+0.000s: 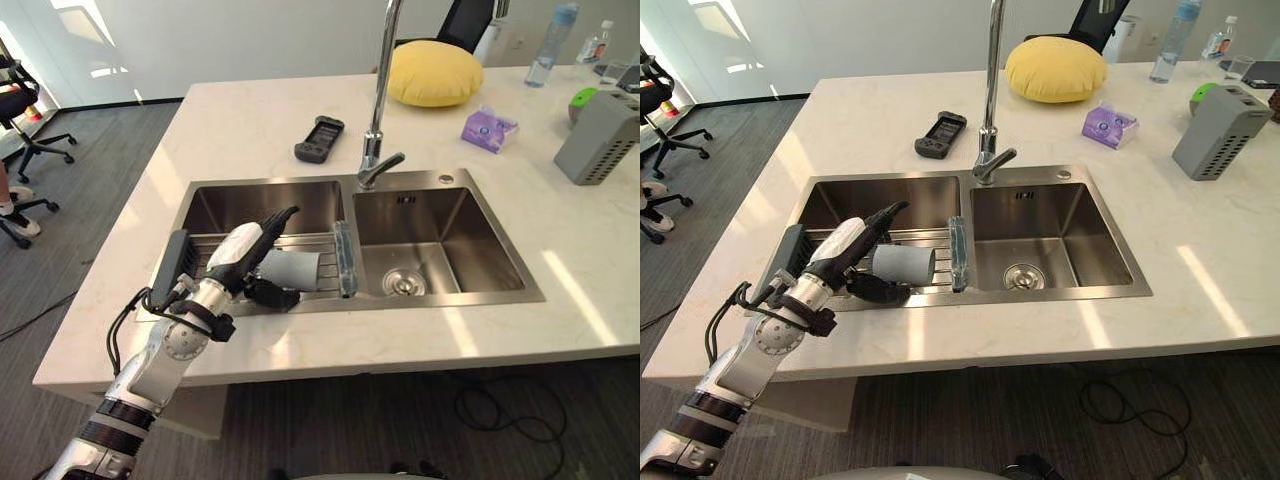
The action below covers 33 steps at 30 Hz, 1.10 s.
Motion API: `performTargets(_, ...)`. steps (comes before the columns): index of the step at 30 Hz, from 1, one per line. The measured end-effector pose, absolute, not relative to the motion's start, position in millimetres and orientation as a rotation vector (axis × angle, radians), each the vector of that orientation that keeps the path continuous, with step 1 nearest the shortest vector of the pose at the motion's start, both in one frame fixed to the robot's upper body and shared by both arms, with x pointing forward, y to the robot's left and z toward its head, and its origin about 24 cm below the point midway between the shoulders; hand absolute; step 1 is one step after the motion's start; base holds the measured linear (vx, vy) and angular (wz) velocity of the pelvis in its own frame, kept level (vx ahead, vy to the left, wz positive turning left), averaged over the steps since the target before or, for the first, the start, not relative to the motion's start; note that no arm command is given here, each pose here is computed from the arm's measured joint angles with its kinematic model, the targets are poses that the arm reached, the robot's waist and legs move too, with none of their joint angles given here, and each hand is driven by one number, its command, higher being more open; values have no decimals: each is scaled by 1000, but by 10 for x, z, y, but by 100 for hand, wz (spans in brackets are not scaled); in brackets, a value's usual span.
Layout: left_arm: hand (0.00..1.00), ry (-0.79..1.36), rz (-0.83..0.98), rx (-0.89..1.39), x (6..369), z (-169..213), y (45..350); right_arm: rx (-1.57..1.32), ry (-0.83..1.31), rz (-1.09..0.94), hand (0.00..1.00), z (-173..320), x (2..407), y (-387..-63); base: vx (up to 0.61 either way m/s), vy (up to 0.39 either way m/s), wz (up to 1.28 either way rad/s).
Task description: Walk over to the sink, pick up the cup, carry it to the dishwasher, place the cup inside the dishwasher, then close the dishwasher door
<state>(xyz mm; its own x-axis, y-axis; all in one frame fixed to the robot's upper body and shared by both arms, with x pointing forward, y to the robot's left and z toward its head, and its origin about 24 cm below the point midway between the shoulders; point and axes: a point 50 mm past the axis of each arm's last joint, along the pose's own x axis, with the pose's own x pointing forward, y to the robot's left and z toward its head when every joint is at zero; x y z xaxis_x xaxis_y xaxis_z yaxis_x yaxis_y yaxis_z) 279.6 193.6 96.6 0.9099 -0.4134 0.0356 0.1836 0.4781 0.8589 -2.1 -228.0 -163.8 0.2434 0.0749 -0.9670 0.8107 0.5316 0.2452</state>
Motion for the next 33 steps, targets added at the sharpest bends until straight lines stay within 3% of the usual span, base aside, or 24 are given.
performTargets(18, 100, -230, -424, 1311, 2951, 982, 2096, 950, 1207, -654, 100, -1636, 22, -2251, -24, -4, -8)
performTargets(33, 100, -67, -704, 1362, 3122, 1124, 2155, 953, 1191, -655, 100, -1633, 43, -2267, -8, -3, -3)
